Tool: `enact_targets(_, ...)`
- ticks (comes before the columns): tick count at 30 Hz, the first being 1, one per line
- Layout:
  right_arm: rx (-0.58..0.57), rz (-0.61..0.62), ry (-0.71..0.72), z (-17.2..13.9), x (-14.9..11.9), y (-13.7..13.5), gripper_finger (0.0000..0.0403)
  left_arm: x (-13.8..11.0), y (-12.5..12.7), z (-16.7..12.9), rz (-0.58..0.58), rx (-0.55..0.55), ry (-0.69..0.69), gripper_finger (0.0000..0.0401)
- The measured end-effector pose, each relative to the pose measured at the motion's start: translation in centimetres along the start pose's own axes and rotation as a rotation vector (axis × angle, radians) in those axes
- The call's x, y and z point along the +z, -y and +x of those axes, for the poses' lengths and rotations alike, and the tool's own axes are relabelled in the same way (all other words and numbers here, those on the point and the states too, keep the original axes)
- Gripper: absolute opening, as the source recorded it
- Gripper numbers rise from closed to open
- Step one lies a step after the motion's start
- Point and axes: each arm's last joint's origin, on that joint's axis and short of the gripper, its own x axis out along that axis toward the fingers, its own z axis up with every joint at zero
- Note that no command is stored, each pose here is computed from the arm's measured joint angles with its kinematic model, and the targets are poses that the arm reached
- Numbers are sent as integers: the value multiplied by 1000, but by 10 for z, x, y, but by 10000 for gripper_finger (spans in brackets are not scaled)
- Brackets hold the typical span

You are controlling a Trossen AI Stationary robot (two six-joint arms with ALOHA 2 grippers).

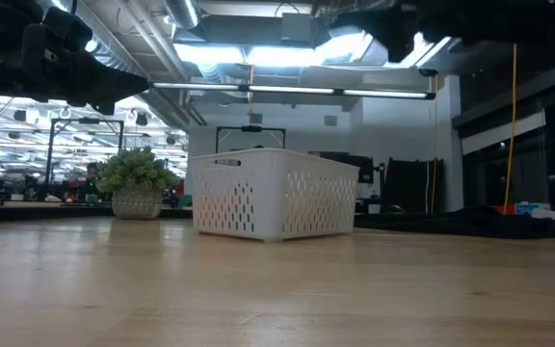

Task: Pick and placing Produce into tupperware
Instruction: Return to Home Position

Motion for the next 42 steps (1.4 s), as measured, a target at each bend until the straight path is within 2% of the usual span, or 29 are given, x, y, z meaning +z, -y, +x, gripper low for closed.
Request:
enact_targets(3,88,-8,-26,-11,9,9,300,0,0,0,0,0,0,41)
enact_targets(11,86,-71,-85,-38,23,16,300,0,0,0,-1,0,0,61)
enact_targets(17,82,17,-131,-55,29,16,300,0,0,0,-1,0,0,74)
enact_targets(24,91,-20,-72,-62,38,17,300,0,0,0,-1,0,0,88)
enact_targets(27,89,10,-63,-65,37,17,300,0,0,0,-1,0,0,93)
enact_targets(30,87,9,-11,-77,31,17,300,0,0,0,-1,0,0,97)
enact_targets(34,85,11,101,-109,4,16,300,0,0,0,-1,0,0,101)
enact_targets(38,139,3,245,-134,-25,12,300,0,0,0,-1,0,0,104)
enact_targets(42,167,30,233,-140,-28,10,300,0,0,0,-1,0,0,101)
